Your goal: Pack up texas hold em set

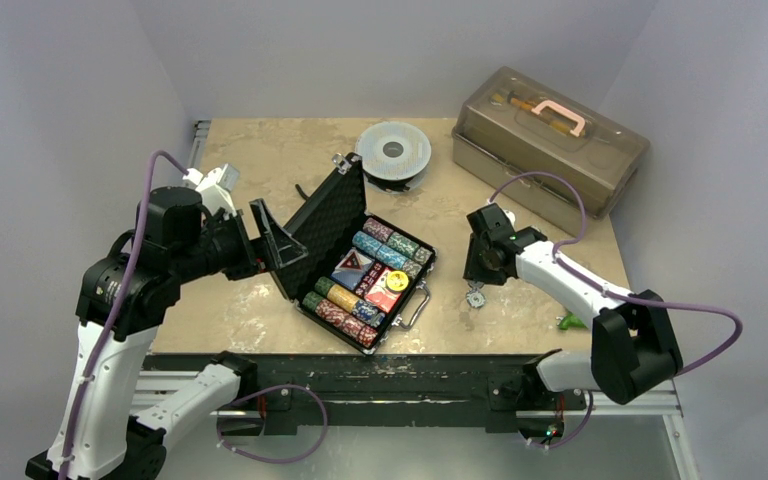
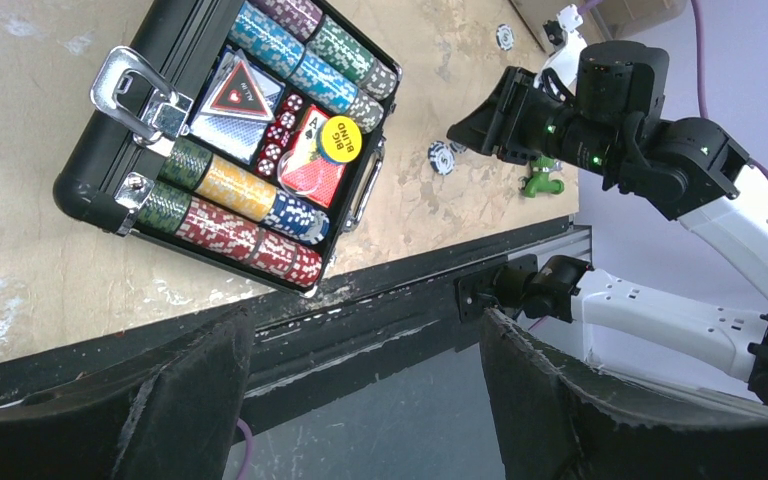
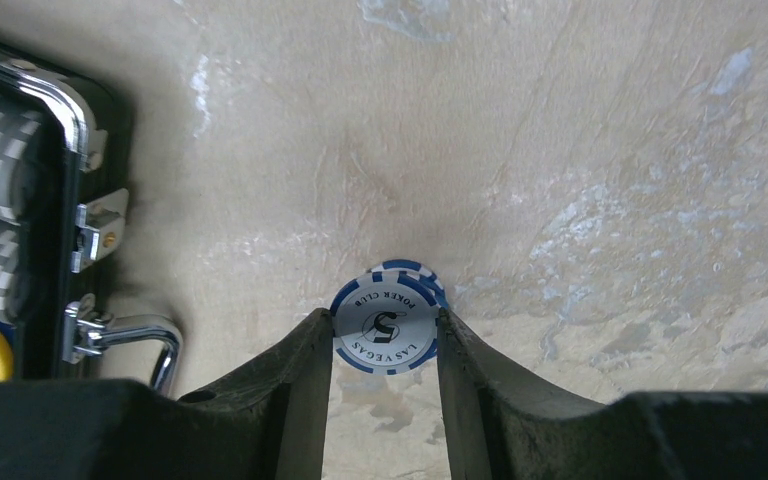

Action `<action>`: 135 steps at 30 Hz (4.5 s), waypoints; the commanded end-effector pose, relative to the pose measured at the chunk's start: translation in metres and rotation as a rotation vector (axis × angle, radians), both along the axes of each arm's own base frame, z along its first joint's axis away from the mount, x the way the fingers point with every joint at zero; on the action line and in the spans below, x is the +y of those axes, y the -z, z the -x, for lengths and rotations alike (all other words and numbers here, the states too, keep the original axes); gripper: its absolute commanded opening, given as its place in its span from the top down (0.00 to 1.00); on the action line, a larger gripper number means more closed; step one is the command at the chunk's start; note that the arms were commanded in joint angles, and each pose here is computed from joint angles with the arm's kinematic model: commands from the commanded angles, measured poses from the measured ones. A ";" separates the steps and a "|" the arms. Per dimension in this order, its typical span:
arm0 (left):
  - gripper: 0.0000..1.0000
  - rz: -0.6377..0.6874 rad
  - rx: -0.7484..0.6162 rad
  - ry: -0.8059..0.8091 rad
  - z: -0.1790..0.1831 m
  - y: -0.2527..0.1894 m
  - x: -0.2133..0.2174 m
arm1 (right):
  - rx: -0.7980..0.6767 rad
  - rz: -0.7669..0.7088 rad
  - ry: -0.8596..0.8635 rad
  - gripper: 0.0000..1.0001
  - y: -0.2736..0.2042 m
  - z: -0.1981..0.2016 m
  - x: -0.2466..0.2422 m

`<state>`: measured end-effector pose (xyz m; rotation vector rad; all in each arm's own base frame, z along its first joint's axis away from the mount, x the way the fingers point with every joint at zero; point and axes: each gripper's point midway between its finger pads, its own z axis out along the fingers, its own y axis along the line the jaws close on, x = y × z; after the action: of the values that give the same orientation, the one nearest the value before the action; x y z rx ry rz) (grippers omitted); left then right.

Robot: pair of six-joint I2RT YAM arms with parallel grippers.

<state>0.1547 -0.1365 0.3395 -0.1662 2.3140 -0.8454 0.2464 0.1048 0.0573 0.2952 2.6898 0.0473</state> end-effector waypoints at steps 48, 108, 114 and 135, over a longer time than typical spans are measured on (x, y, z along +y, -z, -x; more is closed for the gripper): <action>0.20 -0.030 -0.097 -0.008 0.003 -0.018 0.010 | -0.195 0.014 0.631 0.06 -0.002 -0.130 -0.158; 0.20 -0.024 -0.070 -0.036 0.011 -0.012 0.014 | -0.009 0.079 0.435 0.55 0.063 -0.172 -0.176; 0.20 -0.022 -0.067 -0.032 0.011 -0.012 0.014 | -0.019 0.062 0.419 0.67 0.058 -0.166 -0.171; 0.19 0.022 -0.120 0.030 -0.005 -0.044 -0.003 | 0.132 0.030 0.243 0.66 0.057 -0.084 -0.077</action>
<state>0.1555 -0.1338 0.3592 -0.1474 2.2796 -0.8321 0.3779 -0.0143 0.0172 0.7148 2.5755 -0.1357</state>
